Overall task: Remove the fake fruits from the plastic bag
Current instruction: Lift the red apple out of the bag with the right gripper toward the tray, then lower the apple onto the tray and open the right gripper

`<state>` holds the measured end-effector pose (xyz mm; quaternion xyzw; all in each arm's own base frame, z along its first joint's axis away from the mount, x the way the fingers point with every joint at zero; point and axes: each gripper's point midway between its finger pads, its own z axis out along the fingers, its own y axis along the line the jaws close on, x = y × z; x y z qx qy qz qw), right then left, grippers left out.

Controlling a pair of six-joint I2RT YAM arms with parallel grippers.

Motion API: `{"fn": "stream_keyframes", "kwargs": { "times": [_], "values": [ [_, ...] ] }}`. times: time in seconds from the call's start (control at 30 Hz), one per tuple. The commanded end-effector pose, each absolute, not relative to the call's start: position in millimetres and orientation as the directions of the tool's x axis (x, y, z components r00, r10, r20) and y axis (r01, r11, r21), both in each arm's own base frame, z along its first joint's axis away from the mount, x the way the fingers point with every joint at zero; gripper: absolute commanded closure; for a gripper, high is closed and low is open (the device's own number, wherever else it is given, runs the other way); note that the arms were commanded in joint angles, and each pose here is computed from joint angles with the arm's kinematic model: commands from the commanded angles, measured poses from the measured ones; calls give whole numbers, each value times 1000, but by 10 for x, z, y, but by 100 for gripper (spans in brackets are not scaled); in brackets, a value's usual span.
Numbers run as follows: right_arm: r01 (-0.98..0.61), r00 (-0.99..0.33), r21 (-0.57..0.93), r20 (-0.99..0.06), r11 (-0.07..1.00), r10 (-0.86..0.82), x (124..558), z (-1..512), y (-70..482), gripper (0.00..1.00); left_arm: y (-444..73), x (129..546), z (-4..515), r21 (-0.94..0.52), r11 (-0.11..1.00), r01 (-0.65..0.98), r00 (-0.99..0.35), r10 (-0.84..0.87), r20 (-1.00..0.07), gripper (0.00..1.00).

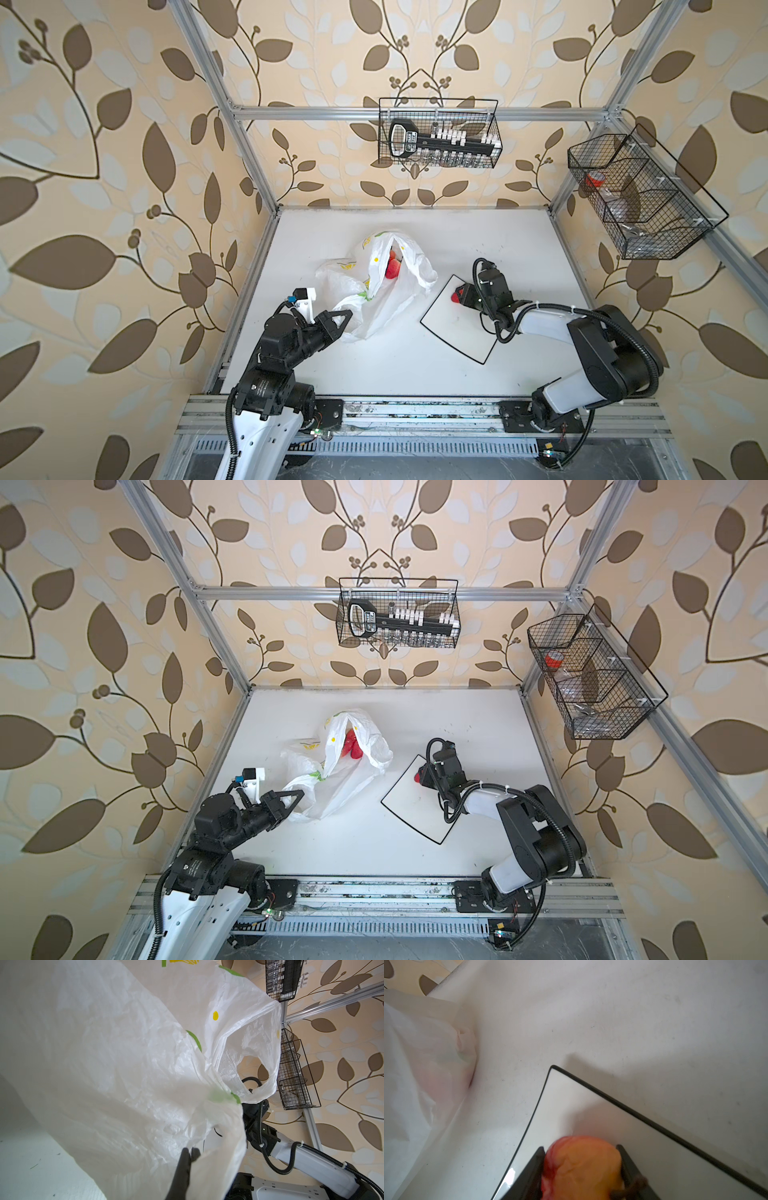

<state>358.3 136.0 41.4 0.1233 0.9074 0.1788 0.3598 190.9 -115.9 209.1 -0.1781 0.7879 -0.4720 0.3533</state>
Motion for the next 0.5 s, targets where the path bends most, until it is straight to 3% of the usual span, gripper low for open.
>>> {"fn": "stream_keyframes", "kwargs": {
  "times": [0.0,0.27,0.47],
  "values": [
    [93,-713,417,-606,904,353,3645,375,1384,60,-1176,1899,2232,-852,510,119,-673,-589,-447,100],
    [96,-709,415,-609,905,355,3592,472,1333,34,-1182,1909,2251,-850,511,127,-672,-586,-453,100],
    [85,-693,423,-625,902,359,3478,733,1258,23,-1192,1919,2235,-852,508,125,-677,-584,-448,100]
  ]
}}
